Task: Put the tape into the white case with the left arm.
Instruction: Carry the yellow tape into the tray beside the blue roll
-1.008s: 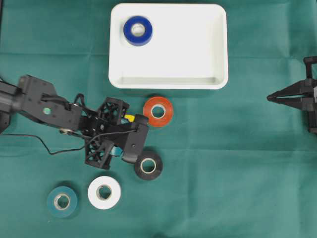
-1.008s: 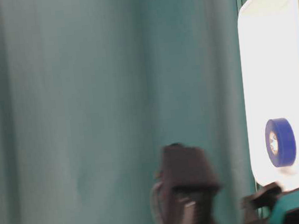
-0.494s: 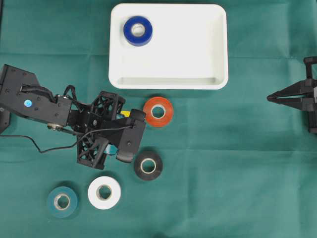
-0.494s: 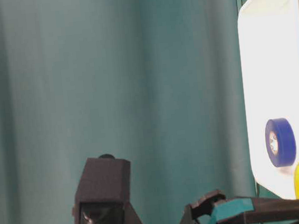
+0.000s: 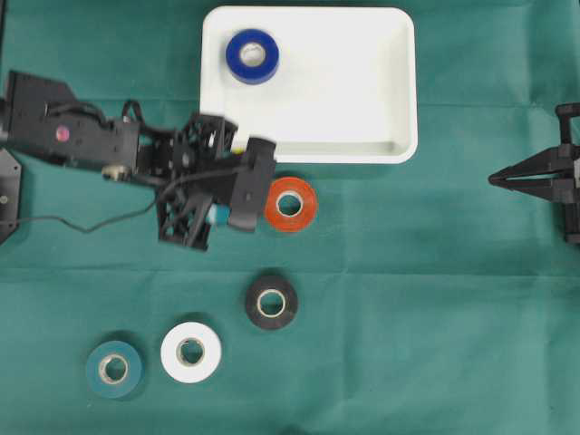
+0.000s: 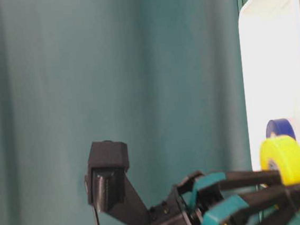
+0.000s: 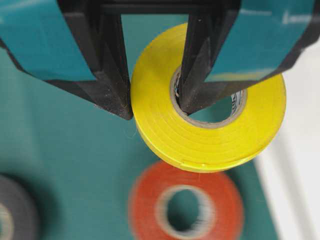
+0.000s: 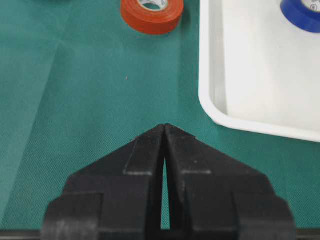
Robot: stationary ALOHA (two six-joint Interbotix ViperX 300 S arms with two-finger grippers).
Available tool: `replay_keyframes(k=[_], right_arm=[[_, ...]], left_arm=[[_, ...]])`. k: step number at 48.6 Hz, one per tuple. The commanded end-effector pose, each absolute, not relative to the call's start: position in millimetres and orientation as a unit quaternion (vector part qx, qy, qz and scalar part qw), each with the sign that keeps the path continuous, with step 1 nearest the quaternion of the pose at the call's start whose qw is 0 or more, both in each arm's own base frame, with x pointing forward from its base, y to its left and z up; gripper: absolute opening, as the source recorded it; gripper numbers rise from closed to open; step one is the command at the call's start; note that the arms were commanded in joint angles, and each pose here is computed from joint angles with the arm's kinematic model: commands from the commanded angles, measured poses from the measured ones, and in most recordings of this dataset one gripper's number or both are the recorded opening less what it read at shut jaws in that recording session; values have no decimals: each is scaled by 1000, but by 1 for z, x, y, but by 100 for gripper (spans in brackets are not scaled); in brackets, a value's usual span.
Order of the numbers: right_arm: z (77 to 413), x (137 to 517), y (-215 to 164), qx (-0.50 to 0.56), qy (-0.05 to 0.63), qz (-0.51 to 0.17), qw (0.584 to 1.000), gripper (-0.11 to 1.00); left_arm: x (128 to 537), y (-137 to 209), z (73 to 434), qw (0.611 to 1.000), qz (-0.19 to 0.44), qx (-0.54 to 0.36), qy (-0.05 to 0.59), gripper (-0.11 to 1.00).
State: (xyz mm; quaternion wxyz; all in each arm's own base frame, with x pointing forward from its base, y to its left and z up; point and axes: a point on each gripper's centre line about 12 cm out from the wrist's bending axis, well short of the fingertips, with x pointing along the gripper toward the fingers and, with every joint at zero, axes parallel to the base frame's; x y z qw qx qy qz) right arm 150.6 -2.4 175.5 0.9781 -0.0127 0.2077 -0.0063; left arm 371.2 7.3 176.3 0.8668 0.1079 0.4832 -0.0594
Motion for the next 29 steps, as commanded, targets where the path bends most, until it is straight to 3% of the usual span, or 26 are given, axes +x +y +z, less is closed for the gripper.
replay_keyframes(k=[1,15,29], right_arm=[[180,153,-3,-13,199,-7,980,-9],[180,153,-2,-13,199,-6,980,-9],[180,153,-2,-13,199,-6,980,-9]], left_arm=[[379,23,192,883,-42,113,454,26],[379,73,194,893,11,107,436,26],[386,101,167,880,33,89,465,26]])
